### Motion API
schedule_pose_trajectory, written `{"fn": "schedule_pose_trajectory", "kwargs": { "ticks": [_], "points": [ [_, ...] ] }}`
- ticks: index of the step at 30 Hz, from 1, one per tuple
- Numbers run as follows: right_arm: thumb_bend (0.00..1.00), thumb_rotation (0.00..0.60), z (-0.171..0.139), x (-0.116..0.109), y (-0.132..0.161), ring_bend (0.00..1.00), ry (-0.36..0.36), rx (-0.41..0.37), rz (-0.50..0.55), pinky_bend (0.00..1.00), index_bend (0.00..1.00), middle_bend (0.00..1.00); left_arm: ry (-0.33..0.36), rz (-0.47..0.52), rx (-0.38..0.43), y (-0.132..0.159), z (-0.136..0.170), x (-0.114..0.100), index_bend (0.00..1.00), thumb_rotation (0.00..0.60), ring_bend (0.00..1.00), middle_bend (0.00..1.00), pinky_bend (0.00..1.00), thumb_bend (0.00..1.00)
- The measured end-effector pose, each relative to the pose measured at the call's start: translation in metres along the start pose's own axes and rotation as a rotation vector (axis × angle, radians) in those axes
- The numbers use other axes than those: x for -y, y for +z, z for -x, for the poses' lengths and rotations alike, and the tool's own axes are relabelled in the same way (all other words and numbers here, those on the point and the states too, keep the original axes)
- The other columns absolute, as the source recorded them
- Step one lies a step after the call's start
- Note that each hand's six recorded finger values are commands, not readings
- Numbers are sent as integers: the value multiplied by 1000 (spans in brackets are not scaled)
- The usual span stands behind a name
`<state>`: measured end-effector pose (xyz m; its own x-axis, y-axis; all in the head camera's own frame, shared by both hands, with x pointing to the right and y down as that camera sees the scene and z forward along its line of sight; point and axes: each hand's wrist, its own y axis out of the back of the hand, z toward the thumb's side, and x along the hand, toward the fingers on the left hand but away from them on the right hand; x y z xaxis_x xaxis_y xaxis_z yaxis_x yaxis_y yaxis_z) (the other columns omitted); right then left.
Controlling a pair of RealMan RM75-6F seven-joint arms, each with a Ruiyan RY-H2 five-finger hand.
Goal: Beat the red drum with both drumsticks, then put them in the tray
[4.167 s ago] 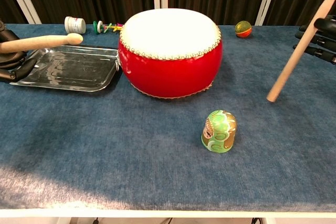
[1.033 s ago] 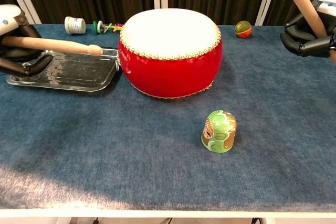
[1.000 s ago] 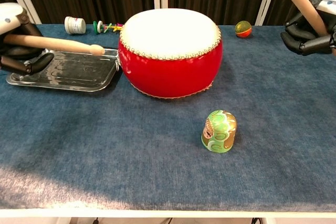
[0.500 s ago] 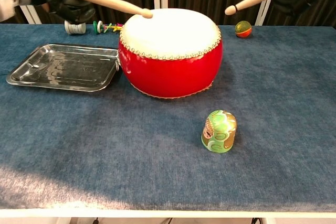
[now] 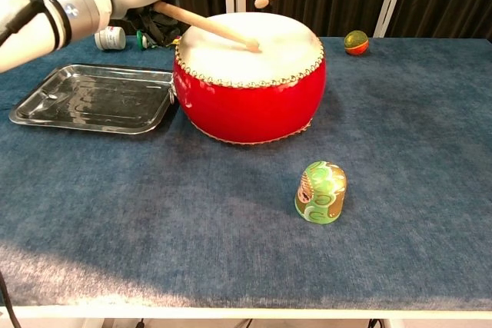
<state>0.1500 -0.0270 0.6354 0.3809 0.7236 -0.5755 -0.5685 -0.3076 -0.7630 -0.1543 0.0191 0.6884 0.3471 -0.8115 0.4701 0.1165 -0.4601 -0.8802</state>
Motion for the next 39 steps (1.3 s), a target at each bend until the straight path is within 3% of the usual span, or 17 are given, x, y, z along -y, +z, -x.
{"fn": "schedule_pose_trajectory", "kwargs": {
  "ticks": [9, 13, 20, 25, 31, 34, 39],
  "points": [
    [839, 600, 8, 43, 8, 983, 86, -13, -78, 988, 1000, 1000, 91, 58, -68, -26, 12, -30, 1000, 600, 1000, 1000, 1000, 491],
    [832, 600, 8, 33, 5, 983, 45, -2, -32, 987, 1000, 1000, 70, 42, -71, -27, 12, -23, 1000, 600, 1000, 1000, 1000, 492],
    [825, 600, 1, -4, -9, 982, -91, 17, 125, 986, 1000, 1000, -9, -20, -83, -17, 3, 15, 1000, 600, 1000, 1000, 1000, 492],
    [825, 600, 3, 9, -3, 982, -59, 4, 81, 986, 1000, 1000, 39, -1, -103, -23, 5, 0, 1000, 600, 1000, 1000, 1000, 491],
    [825, 600, 11, 39, 10, 982, 19, -14, -67, 978, 1000, 1000, 114, 56, -107, -30, 14, -30, 1000, 600, 1000, 1000, 1000, 491],
    [825, 600, 12, 37, 10, 981, 10, -3, -80, 978, 1000, 1000, 94, 44, -102, -27, 12, -24, 1000, 600, 1000, 1000, 1000, 491],
    [821, 600, 7, 11, -2, 981, -71, 27, 51, 978, 1000, 1000, 21, -13, -100, -19, 5, 7, 1000, 600, 1000, 1000, 1000, 491]
  ]
}}
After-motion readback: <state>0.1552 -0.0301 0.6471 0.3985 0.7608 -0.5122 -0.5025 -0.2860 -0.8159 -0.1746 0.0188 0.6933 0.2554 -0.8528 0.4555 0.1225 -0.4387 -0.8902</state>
